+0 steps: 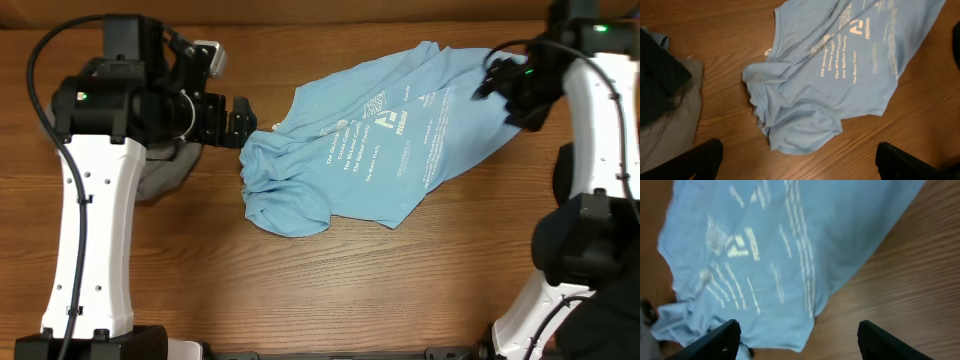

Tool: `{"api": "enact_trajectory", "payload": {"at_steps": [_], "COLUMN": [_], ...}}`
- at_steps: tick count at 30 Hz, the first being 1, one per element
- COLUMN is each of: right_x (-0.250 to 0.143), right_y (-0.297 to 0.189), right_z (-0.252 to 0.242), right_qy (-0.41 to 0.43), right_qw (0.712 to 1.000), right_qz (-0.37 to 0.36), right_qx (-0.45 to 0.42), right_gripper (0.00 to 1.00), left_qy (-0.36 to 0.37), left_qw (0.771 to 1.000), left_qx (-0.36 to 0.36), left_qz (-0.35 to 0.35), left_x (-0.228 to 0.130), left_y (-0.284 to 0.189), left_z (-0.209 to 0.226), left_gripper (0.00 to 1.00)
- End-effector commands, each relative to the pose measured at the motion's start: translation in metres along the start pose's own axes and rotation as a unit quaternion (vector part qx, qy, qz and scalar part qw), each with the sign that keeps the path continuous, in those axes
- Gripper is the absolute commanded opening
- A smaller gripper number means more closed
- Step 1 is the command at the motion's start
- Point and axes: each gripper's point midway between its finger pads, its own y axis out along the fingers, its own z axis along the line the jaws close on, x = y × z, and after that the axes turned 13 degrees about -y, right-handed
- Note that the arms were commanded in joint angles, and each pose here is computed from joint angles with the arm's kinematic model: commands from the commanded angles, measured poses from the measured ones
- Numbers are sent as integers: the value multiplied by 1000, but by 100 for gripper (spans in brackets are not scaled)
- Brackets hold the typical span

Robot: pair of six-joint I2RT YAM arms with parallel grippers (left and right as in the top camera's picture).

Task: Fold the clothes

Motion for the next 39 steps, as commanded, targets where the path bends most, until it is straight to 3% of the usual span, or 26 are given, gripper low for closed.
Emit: {"api": "enact_trajectory", "payload": {"at_steps": [1, 6, 12, 18, 21, 23, 25, 27, 28, 34, 37, 39], "right_x": [-23, -36, -49, -64, -65, -61, -56, -48, -44, -5, -22, -41], "right_y": [18, 66, 116, 144, 154, 156, 156, 155, 152, 69, 11, -17], "right_z": [8, -13, -45, -40, -26, -9, 0, 4, 5, 45, 81, 90], "right_qy": [-7, 34, 115, 124, 114, 85, 74, 66, 64, 19, 1, -9], "right_qw": [999, 996, 990, 991, 991, 992, 991, 992, 992, 986, 982, 987], "right_qz": [36, 50, 47, 59, 58, 50, 39, 25, 19, -65, -47, -37], "right_qx": [-18, -65, -68, -9, 38, 84, 103, 107, 109, 150, 182, 154], "right_gripper": [78, 79, 79, 79, 73, 67, 43, 11, 4, 4, 4, 4], "left_qy": [21, 28, 34, 47, 31, 21, 17, 13, 14, 14, 15, 15], "left_qw": [999, 996, 988, 979, 974, 972, 969, 967, 965, 954, 956, 956], "left_qx": [27, 27, 28, 28, 34, 39, 43, 57, 67, 103, 102, 102], "left_qz": [21, 75, 146, 195, 220, 232, 242, 249, 254, 280, 276, 276], "left_x": [-5, -16, -30, -45, -54, -58, -62, -65, -67, -78, -76, -76], "left_y": [12, 44, 98, 149, 171, 181, 190, 196, 200, 204, 205, 205], "left_z": [4, 2, -1, -11, -8, -4, 0, 7, 12, 28, 28, 28], "left_gripper": [100, 87, 83, 76, 73, 72, 72, 72, 72, 72, 71, 71]}}
